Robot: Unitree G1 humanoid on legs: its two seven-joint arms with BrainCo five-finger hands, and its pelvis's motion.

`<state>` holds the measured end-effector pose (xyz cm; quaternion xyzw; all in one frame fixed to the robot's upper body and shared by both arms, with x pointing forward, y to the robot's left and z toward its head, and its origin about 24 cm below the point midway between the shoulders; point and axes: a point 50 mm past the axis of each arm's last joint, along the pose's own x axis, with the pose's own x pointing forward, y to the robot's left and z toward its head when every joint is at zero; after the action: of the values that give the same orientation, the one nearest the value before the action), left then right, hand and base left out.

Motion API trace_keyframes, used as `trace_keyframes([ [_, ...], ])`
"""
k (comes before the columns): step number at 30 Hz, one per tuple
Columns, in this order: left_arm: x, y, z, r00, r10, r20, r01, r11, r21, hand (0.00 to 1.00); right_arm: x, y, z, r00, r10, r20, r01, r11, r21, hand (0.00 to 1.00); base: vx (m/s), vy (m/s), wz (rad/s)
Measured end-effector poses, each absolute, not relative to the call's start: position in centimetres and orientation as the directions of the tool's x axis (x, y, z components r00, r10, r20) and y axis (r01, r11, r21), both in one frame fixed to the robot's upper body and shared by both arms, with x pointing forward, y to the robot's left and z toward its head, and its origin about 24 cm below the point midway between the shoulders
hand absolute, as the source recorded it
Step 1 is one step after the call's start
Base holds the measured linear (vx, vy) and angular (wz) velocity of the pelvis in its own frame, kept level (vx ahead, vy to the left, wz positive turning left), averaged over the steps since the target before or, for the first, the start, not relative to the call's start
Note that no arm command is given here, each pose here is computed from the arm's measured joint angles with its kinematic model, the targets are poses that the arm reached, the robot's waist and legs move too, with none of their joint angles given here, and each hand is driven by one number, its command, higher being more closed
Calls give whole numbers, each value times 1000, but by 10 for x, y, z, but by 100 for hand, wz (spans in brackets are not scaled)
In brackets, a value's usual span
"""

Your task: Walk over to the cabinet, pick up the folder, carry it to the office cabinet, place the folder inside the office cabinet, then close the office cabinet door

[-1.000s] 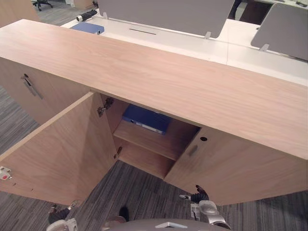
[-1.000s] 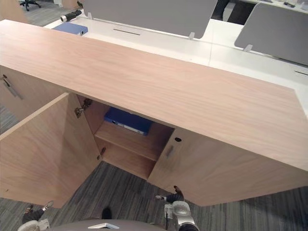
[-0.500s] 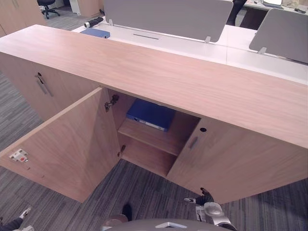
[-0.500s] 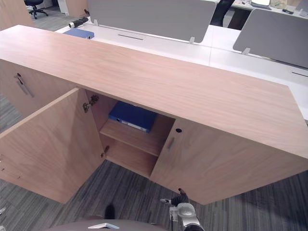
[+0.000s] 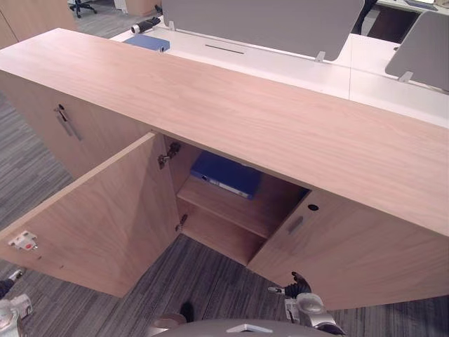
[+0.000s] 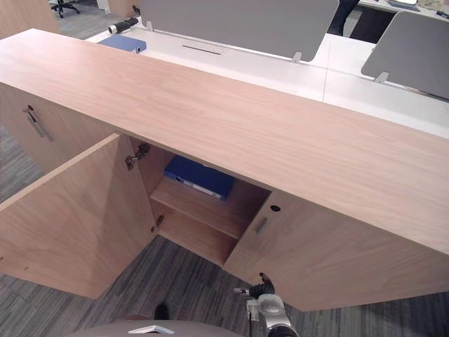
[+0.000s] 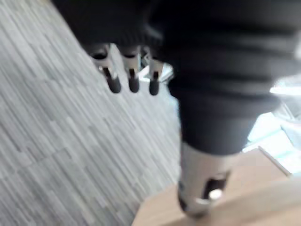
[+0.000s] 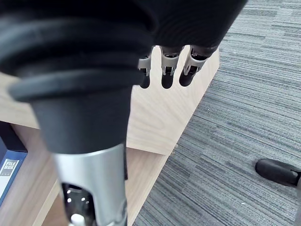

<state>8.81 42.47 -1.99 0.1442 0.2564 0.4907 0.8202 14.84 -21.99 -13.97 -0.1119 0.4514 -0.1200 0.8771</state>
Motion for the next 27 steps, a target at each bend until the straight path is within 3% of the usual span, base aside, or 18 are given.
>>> trace_keyframes([
  [13,116,389,-34,568,753,-334,-599,656,459,0,147,-219,-141,561,-298,-772,99,950,-295,0,-24,-28,-3],
  [27,117,359,-52,600,695,-396,-547,718,431,0,130,-222,-146,523,-311,-793,99,947,-305,0,-44,-37,3],
])
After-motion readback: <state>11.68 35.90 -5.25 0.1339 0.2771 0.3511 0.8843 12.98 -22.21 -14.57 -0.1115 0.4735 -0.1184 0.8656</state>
